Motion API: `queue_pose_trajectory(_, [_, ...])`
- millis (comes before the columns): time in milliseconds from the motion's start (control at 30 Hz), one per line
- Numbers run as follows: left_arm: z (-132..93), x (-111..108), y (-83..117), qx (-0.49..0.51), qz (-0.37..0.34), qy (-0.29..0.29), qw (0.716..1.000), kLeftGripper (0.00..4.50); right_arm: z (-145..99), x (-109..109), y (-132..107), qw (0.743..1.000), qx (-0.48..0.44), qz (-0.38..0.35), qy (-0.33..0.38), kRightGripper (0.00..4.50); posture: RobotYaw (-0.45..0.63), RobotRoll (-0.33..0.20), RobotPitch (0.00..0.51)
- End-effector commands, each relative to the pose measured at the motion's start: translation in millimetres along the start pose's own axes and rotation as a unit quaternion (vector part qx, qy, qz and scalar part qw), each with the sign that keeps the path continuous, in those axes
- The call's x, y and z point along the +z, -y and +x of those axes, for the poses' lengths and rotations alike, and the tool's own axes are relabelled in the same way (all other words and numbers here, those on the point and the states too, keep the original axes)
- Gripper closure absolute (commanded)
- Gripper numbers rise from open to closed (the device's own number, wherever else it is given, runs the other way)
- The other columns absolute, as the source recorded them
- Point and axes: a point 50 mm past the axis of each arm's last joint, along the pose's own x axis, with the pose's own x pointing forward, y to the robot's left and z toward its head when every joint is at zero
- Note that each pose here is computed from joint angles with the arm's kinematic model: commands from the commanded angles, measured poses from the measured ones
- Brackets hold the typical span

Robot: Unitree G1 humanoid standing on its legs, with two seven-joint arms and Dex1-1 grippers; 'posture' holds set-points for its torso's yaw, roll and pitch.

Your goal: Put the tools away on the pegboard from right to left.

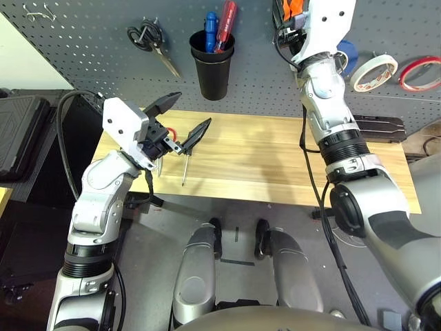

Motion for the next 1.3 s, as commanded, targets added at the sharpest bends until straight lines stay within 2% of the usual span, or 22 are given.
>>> queue_pose_trajectory(33, [0.9, 2.8, 3.7, -0.009, 0.000, 0.005, 1.000, 0.00, 1.2, -2.3, 3.6, 1.000, -0.013, 0.002, -0.005, 1.49, 0.21, 0.000, 0.260])
queue_pose_trajectory(567, [1.1, 1.7, 5.8, -0.012, -0.003, 0.003, 1.000, 0.00, -17.7, -25.7, -5.8, 0.999, 0.005, -0.005, -0.049, 1.49, 0.21, 0.000, 0.262])
queue_pose_trajectory(633, [1.1, 1.7, 5.8, -0.012, -0.003, 0.003, 1.000, 0.00, -19.7, -26.7, -5.5, 0.999, 0.006, -0.004, -0.053, 0.77, 0.21, 0.000, 0.262])
queue_pose_trajectory(733, [1.3, 1.2, 5.5, -0.013, -0.002, 0.002, 1.000, 0.00, -21.3, -24.8, -4.9, 0.999, 0.013, -0.008, -0.046, 0.01, 0.21, 0.000, 0.266])
queue_pose_trajectory(900, [1.9, 0.2, 5.9, -0.014, -0.003, 0.002, 1.000, 0.00, -28.5, -17.3, 0.8, 0.999, 0.022, -0.009, -0.025, 0.01, 0.20, 0.000, 0.266])
queue_pose_trajectory(1133, [-0.1, -0.7, 4.8, -0.011, -0.002, -0.001, 1.000, 0.00, -44.8, 8.5, 22.8, 0.999, 0.042, -0.028, 0.021, 0.01, 0.20, 0.000, 0.268])
queue_pose_trajectory(1300, [-4.7, -0.8, 2.5, -0.007, 0.000, -0.006, 1.000, 0.00, -59.6, 25.6, 38.3, 0.996, 0.088, -0.020, 0.013, 0.01, 0.19, 0.000, 0.271])
